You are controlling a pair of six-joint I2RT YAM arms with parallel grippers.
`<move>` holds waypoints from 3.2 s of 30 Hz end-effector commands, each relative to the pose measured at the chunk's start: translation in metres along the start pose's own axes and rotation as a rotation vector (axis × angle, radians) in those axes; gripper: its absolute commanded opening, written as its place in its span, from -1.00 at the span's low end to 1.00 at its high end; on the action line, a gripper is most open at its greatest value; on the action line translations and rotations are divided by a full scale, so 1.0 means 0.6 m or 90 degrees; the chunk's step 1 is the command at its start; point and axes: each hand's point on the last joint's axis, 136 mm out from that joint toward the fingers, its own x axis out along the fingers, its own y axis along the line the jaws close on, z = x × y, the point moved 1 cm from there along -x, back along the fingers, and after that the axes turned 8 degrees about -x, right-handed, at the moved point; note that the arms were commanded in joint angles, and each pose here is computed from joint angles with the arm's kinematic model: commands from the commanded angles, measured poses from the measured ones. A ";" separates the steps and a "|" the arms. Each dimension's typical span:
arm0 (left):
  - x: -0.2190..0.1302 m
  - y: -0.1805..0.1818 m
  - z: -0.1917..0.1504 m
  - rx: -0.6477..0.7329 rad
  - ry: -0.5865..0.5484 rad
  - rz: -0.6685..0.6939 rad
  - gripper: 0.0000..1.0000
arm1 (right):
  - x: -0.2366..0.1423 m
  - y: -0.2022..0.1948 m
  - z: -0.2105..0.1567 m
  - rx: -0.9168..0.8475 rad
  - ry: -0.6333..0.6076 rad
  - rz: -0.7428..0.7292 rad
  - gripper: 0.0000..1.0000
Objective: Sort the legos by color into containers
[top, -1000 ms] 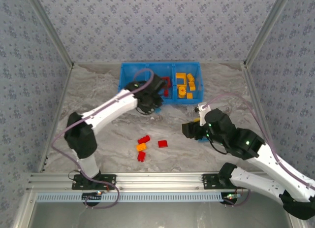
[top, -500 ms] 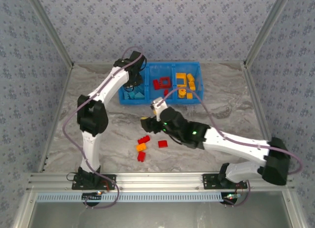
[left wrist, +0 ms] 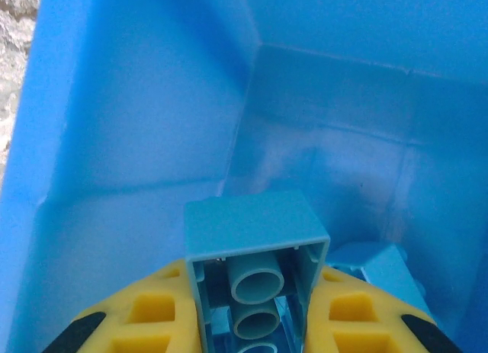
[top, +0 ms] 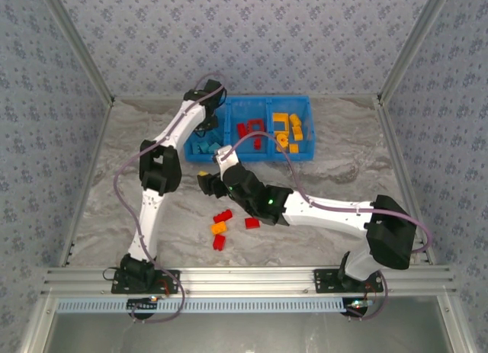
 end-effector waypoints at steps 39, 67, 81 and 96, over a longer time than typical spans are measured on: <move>-0.520 0.171 -0.180 0.020 -0.043 -0.482 0.49 | -0.191 -0.127 -0.124 -0.041 0.165 -0.103 0.44; -0.522 0.220 -0.404 0.069 0.153 -0.674 0.53 | -0.169 -0.099 -0.298 -0.265 0.543 0.091 0.69; -0.549 0.222 -0.420 0.082 0.160 -0.737 0.53 | -0.097 -0.092 -0.372 -0.338 0.700 0.106 0.66; -0.561 0.233 -0.423 0.082 0.153 -0.744 0.54 | -0.053 -0.129 -0.387 -0.299 0.741 0.073 0.28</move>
